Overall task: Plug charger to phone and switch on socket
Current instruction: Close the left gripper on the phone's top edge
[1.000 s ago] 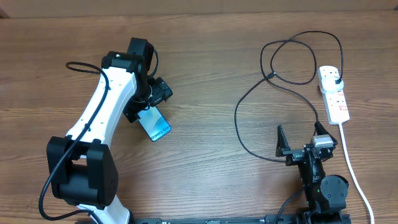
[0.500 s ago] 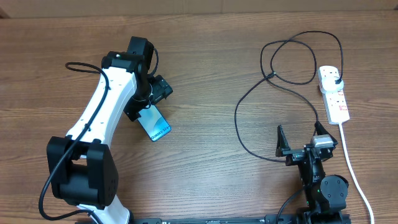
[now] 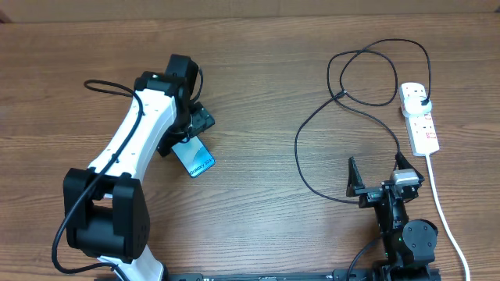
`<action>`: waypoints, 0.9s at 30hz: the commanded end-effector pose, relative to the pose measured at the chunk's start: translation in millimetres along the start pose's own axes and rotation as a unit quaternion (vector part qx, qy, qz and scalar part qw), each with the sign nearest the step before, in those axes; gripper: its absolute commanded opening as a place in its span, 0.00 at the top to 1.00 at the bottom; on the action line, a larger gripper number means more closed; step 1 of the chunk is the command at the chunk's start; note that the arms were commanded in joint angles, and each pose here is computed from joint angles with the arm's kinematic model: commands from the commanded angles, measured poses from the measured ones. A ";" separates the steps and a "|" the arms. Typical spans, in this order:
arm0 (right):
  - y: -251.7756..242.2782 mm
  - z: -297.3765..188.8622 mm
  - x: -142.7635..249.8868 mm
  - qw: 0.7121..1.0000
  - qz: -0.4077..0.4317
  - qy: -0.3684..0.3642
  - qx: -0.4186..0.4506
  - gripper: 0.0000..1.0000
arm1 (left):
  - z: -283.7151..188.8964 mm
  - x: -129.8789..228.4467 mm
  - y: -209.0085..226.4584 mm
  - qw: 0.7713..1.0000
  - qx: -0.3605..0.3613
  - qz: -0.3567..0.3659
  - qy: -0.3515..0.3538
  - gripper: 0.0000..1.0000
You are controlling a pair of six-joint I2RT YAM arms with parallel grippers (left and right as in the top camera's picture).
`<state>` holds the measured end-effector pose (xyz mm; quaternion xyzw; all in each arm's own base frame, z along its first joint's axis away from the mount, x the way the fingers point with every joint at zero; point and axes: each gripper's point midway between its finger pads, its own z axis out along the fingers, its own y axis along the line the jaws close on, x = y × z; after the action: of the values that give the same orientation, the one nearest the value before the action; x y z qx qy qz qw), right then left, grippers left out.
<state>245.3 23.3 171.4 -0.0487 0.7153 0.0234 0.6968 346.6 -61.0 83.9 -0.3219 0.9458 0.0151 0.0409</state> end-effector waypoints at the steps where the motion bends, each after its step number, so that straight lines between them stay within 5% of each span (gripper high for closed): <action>1: 1.7 0.2 1.7 1.000 -0.001 -0.002 -0.004 0.00 | 21.6 -1.5 -2.2 0.999 0.012 0.035 -0.005 0.00; 27: 1.7 0.2 1.7 1.000 -0.001 -0.002 -0.004 0.00 | 59.5 -1.6 -2.1 0.999 0.033 0.014 -0.028 0.00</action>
<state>245.3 23.3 171.4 -0.0487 0.7153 0.0237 0.6967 353.7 -63.7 29.1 -0.3005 0.9506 -0.0159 0.0766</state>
